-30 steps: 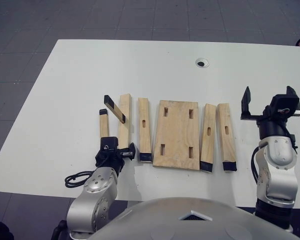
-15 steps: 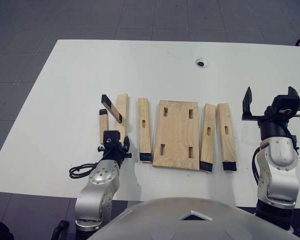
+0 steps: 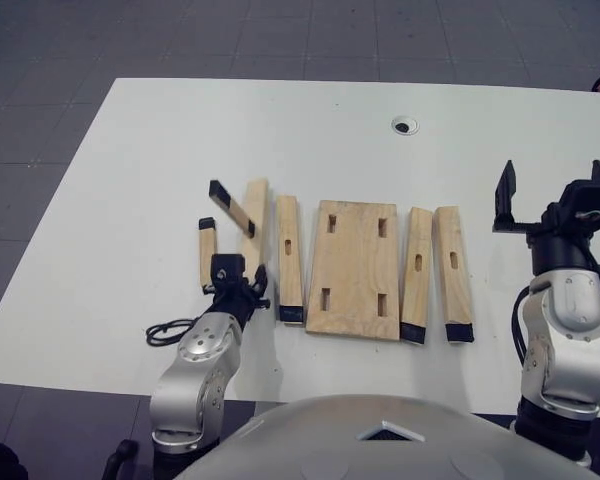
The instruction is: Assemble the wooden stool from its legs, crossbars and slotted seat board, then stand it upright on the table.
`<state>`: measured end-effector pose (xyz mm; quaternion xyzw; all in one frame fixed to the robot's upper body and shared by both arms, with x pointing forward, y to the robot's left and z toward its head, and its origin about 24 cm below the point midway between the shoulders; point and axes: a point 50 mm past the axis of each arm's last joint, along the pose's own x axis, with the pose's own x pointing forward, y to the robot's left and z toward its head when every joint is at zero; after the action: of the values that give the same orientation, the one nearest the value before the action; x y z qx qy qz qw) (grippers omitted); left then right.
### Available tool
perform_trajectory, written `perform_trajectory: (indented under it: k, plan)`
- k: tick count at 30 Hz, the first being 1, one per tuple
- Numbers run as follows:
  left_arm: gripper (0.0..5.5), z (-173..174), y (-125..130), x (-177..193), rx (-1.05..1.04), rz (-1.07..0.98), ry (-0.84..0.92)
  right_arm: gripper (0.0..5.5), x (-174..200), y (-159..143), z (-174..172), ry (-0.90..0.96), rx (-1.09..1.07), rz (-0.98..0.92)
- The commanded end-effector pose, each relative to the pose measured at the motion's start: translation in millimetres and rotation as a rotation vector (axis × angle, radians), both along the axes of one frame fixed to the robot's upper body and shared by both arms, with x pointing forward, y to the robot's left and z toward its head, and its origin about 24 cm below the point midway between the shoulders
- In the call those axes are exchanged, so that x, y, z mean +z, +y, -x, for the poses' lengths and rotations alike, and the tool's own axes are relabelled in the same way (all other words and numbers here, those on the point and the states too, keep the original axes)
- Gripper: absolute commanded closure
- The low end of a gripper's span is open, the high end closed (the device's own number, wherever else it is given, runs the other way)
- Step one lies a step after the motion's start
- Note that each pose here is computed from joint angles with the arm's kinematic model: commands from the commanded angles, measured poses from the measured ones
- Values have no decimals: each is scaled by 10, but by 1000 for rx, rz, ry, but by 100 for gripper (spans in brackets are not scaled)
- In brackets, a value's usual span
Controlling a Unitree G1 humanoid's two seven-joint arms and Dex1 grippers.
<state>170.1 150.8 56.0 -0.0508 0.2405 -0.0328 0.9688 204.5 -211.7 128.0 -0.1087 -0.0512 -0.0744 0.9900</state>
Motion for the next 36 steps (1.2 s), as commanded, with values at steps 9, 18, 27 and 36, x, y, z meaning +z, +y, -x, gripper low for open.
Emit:
perform_trajectory:
  k: [9, 18, 27, 36]
  plan:
    - [343, -484, 117, 692, -184, 263, -413, 0, 440, 202, -65, -118, 557, -437]
    - [343, -454, -87, 821, -729, 617, -401, 0, 572, 695, 149, 78, 1305, -677]
    - [343, -334, -135, 903, -1012, 772, -435, 0, 623, 728, 105, 132, 1370, -596]
    - [343, -175, -169, 924, -1134, 800, -435, 0, 553, 772, 112, 147, 1378, -562]
